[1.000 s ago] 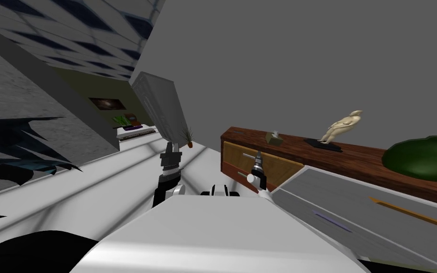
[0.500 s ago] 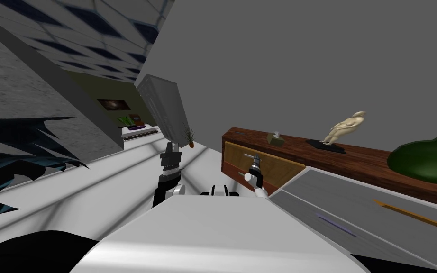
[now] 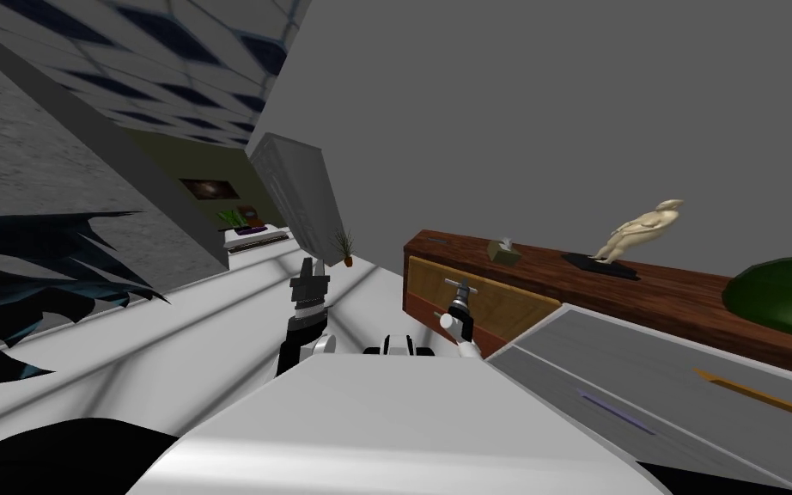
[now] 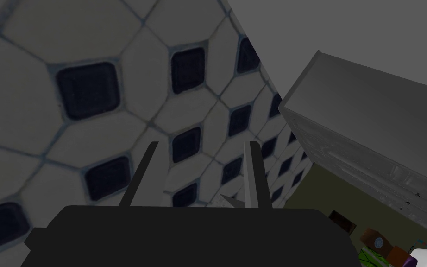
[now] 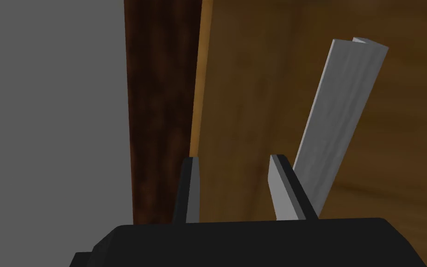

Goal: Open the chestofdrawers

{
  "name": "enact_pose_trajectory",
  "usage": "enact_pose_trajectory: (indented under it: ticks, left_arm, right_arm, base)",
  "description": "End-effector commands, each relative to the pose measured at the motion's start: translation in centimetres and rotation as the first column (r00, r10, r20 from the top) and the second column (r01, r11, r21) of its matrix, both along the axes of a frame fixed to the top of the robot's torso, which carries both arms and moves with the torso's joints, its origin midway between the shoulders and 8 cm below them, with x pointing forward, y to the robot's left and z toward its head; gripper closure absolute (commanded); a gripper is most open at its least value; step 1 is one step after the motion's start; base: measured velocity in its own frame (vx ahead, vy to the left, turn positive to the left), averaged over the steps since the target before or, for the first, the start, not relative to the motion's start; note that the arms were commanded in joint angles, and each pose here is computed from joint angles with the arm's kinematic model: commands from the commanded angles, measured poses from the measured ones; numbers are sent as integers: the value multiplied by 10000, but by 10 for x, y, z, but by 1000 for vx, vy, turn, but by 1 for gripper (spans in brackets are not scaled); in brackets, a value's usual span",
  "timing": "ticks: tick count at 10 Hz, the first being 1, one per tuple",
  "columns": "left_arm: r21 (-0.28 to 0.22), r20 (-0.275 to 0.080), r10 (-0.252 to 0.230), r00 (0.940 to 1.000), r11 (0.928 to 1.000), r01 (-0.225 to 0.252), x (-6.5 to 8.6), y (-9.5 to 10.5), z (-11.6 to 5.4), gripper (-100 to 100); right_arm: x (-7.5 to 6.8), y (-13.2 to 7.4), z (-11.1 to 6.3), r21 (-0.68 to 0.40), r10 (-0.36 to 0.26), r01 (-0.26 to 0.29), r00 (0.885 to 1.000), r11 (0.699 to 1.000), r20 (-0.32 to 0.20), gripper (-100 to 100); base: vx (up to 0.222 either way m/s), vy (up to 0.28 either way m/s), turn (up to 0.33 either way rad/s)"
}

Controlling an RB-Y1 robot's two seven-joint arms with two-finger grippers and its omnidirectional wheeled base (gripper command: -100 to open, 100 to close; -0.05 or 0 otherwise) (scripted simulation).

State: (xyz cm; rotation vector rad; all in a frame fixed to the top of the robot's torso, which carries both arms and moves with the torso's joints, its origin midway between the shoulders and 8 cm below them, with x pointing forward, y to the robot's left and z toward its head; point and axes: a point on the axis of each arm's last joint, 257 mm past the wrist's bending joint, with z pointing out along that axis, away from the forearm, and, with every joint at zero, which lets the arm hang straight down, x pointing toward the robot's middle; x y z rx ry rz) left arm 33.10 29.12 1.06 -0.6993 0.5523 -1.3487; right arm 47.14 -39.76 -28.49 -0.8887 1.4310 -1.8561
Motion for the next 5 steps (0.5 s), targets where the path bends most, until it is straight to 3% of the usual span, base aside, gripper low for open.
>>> enact_pose_trajectory:
  ticks: [1, 5]
  left_arm:
    - [0, 0, 0, 10000, 10000, 0, 0, 0, 0, 0]
    - [0, 0, 0, 10000, 10000, 0, 0, 0, 0, 0]
  right_arm:
    - [0, 23, -18, 546, 317, -302, 9992, 9981, -261, -100]
    - [1, 48, -32, 1499, 348, -318, 9992, 9882, -175, -100]
  base:
    - [1, 4, 15]
    - [-2, 15, 52]
